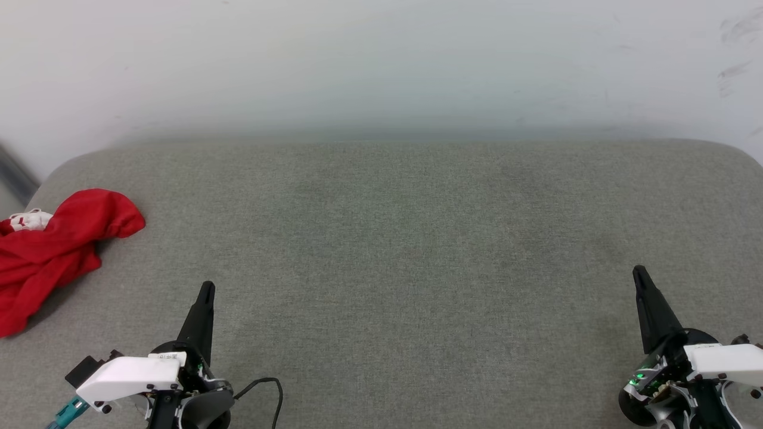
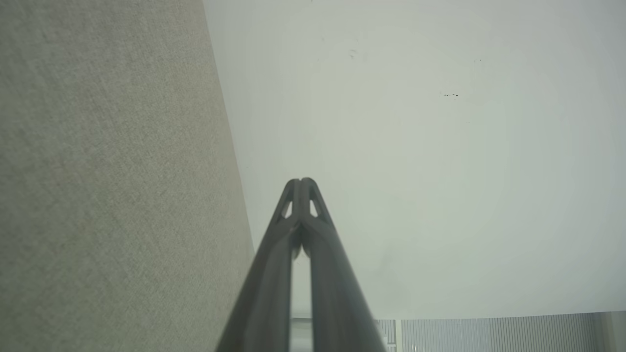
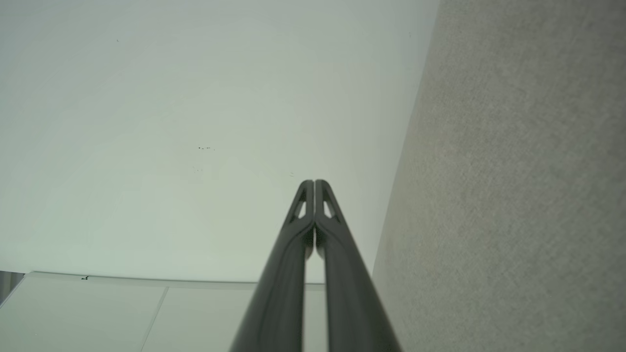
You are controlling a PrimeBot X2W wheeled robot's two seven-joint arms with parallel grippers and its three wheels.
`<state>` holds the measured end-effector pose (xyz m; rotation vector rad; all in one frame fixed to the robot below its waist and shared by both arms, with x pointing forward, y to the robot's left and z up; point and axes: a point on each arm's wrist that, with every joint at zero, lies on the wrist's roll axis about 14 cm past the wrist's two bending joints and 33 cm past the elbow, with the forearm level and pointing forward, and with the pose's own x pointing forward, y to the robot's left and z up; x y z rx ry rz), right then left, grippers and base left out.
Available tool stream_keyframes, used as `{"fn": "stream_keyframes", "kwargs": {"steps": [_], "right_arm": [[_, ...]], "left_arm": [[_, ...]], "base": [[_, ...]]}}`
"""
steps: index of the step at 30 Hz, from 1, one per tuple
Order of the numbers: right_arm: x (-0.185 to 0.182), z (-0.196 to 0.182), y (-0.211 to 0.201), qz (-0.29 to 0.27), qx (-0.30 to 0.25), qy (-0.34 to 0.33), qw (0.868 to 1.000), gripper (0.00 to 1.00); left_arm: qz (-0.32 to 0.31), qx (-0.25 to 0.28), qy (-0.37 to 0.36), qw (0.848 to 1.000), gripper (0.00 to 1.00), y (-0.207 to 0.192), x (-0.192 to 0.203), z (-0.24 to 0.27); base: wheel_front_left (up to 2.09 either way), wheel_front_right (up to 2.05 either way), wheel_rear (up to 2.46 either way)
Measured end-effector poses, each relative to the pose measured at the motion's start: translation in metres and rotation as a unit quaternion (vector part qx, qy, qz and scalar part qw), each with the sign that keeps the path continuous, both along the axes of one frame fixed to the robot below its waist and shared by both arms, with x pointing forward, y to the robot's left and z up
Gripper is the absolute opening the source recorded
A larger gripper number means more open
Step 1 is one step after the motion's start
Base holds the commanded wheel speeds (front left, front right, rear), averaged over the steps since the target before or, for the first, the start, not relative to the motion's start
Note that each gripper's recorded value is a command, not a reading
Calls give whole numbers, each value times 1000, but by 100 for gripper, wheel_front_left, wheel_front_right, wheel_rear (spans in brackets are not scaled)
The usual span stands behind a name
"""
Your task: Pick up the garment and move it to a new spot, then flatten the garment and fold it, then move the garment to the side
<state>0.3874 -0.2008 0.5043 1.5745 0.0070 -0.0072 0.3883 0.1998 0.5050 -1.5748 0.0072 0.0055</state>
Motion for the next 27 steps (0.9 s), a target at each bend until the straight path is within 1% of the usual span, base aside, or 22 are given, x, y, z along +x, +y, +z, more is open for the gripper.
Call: {"fn": "stream_keyframes", "kwargs": {"steps": [27], "right_arm": [[0,0,0,0,0,0,1000,0]], "left_arm": [[0,0,0,1000,0,0,0,0]], "base": [[0,0,0]]}}
